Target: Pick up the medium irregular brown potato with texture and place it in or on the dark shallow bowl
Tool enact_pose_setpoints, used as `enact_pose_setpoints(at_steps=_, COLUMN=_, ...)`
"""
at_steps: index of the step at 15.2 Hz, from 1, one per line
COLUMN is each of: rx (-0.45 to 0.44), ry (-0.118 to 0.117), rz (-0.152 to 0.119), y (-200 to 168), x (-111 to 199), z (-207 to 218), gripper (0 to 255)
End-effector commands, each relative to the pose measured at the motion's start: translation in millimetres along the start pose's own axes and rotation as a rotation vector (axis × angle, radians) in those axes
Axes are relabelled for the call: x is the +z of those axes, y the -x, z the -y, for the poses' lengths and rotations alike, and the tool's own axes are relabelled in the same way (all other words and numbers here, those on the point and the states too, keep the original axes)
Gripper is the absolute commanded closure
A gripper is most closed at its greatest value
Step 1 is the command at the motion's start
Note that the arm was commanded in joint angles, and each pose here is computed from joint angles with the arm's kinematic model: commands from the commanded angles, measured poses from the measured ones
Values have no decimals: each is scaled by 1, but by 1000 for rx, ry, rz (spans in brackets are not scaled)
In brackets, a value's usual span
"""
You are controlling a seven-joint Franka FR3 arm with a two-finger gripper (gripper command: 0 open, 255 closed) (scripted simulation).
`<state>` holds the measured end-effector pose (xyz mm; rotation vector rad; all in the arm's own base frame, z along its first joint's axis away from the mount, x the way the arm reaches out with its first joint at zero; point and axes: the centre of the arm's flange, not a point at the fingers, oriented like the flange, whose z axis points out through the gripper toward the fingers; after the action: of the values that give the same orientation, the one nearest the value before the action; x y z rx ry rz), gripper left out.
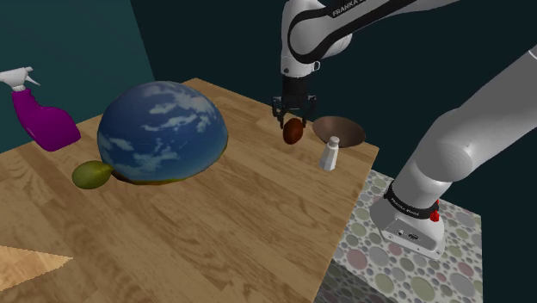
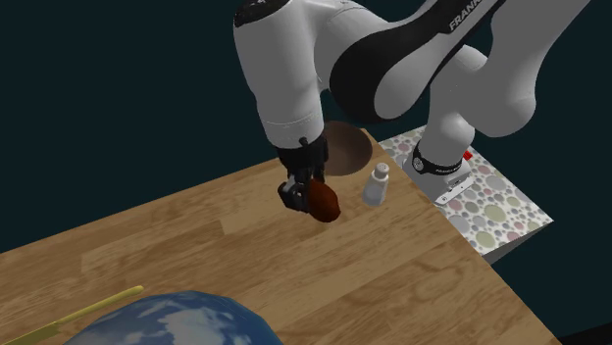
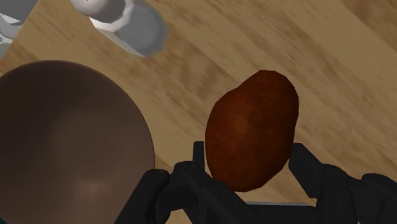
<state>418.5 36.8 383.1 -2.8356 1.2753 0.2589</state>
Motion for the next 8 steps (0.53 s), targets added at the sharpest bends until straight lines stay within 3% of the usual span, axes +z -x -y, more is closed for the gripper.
enact_pose_setpoints(at_steps=1, rx=0, ry=0, rz=0, y=3, x=-11, z=-1, gripper=255)
enact_pose_setpoints(at_steps=8, rx=0, ry=0, rz=0, y=9, x=-47, z=-3, gripper=255)
